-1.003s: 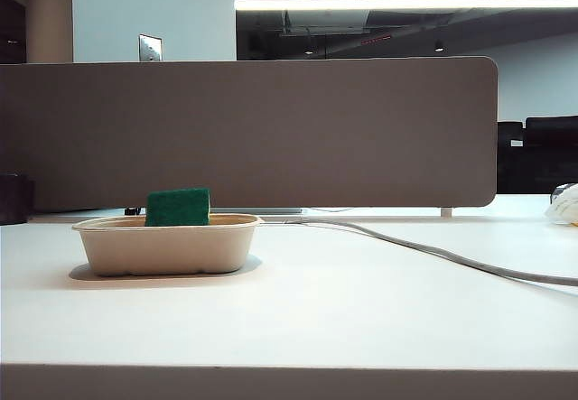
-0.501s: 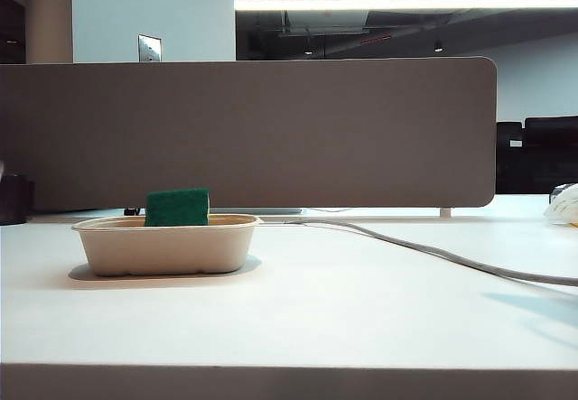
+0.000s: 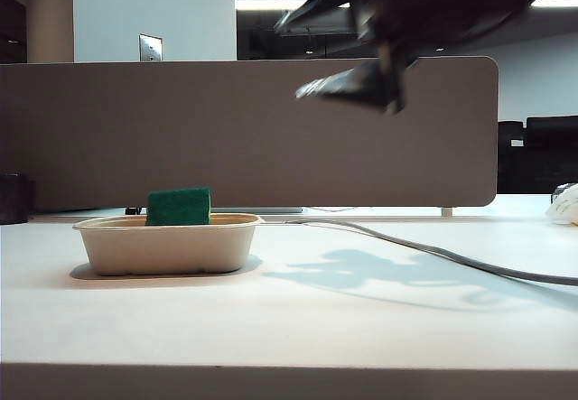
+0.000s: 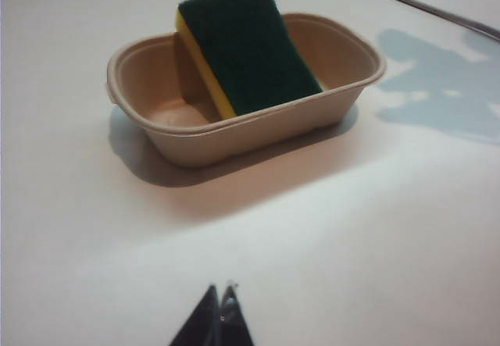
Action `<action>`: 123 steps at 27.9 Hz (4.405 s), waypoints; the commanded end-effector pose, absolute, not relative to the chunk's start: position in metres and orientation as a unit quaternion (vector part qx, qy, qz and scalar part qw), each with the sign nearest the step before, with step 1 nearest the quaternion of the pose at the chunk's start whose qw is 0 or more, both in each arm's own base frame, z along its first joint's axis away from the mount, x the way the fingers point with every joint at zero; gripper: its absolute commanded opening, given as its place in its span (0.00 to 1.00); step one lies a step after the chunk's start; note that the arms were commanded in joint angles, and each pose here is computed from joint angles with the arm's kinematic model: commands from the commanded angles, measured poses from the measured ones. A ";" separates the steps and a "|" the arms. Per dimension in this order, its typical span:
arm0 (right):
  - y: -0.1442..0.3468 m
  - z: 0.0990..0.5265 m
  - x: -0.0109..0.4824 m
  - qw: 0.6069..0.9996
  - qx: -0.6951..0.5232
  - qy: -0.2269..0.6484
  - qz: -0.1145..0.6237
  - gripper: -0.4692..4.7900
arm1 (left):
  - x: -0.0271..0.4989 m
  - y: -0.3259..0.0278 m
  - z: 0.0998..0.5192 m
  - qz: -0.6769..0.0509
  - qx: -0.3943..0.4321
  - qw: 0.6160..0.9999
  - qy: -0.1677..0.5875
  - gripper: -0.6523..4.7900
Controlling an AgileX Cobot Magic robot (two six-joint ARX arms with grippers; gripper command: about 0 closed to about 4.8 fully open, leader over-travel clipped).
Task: Take out the cleaning sponge from the paper lunch box and place it on the table.
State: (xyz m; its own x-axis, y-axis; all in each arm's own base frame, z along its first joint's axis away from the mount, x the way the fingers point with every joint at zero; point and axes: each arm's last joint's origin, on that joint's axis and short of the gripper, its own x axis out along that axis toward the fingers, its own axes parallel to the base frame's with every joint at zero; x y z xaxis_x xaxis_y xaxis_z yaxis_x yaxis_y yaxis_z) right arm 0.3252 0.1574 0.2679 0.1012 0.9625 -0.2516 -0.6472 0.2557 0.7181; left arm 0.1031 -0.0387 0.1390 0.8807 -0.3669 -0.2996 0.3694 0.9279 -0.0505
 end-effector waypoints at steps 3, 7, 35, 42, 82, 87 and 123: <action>0.190 0.252 0.357 0.673 0.225 0.378 0.595 0.85 | 0.103 -0.039 0.140 -0.190 0.004 0.971 0.147 0.11; 0.211 0.237 0.371 0.662 0.226 0.398 0.594 0.89 | 0.103 -0.039 0.141 -0.190 0.003 0.971 0.147 0.11; 0.289 0.199 0.387 0.746 0.129 0.466 0.457 0.89 | 0.103 -0.039 0.141 -0.190 0.003 0.971 0.147 0.11; 0.310 0.191 0.366 0.737 0.087 0.489 0.458 0.88 | 0.103 -0.039 0.141 -0.190 0.003 0.971 0.147 0.11; 0.232 0.311 0.292 0.810 -0.318 0.445 0.211 1.00 | 0.102 -0.038 0.145 -0.192 0.000 0.974 0.124 0.11; 0.232 0.323 0.278 0.821 -0.290 0.447 0.206 1.00 | 0.101 -0.036 0.147 -0.185 -0.003 0.976 0.113 0.11; 0.017 0.344 0.022 0.941 0.071 0.079 0.321 0.08 | 0.097 -0.001 0.165 -0.024 -0.019 1.000 0.005 0.11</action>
State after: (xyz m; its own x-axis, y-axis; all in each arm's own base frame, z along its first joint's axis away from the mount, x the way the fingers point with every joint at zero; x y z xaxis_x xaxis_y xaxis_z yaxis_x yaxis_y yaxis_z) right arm 0.0241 0.0192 0.3470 0.7821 0.6182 -0.0785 -0.5982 0.7801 0.1834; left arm 0.0974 -0.0007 0.1636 0.9988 -0.0469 -0.0158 0.0462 0.9981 -0.0396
